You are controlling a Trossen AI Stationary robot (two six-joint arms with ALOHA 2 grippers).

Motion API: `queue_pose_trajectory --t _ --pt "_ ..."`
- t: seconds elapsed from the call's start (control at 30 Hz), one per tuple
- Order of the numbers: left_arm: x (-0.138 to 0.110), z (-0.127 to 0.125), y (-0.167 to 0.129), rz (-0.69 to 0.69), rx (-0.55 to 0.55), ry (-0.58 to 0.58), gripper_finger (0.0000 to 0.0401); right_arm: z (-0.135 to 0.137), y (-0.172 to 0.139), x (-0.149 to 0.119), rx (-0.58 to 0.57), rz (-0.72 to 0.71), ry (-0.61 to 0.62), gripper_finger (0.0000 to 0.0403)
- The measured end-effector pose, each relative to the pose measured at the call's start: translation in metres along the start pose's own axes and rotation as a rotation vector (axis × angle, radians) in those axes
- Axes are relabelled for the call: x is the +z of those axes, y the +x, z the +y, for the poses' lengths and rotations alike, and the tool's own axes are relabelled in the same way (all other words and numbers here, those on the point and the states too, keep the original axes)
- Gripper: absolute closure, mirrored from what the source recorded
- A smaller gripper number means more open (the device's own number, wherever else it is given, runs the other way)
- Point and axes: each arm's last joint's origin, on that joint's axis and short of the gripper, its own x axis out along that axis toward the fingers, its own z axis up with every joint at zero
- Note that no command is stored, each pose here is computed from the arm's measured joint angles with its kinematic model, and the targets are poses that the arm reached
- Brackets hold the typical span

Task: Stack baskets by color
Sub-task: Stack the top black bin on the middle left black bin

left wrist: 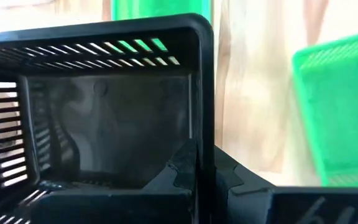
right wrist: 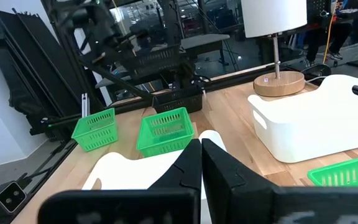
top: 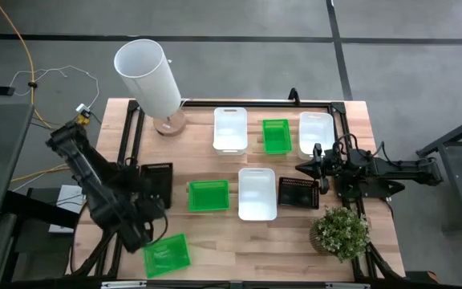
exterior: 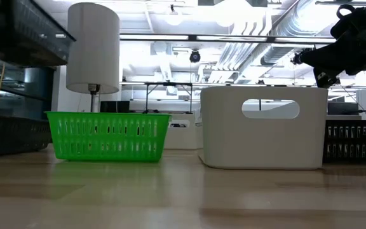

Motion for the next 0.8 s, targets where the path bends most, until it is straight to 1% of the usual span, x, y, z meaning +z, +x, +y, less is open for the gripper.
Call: queue_pose_trajectory --t 0.1,0.2,0.3,0.4,0.47,0.6,0.7,0.8 --pt "-0.004 -0.012 0.009 0.033 0.060 -0.007 0.0401 0.000 0.000 0.000 0.000 0.000 0.000 0.0402" --pt "-0.011 -0.022 0.024 0.043 0.101 0.022 0.0401 0.000 0.000 0.000 0.000 0.000 0.000 0.0402" --pt "-0.022 -0.023 0.045 0.086 0.144 0.032 0.0401 0.000 0.000 0.000 0.000 0.000 0.000 0.0402" --pt "-0.030 -0.019 0.056 0.106 0.186 0.000 0.0401 0.000 0.000 0.000 0.000 0.000 0.000 0.0402" --pt "-0.034 -0.015 0.058 0.109 0.180 -0.005 0.0401 0.000 0.000 0.000 0.000 0.000 0.000 0.0402" --pt "-0.038 -0.010 0.060 0.096 0.125 -0.009 0.0401 0.000 0.000 0.000 0.000 0.001 0.000 0.0402" --pt "-0.040 -0.004 0.064 0.109 0.107 -0.026 0.0401 0.000 0.000 0.000 0.000 0.000 0.000 0.0402" --pt "-0.042 -0.001 0.070 0.130 0.076 -0.015 0.0401 0.000 0.000 0.000 0.000 0.000 0.000 0.0402"
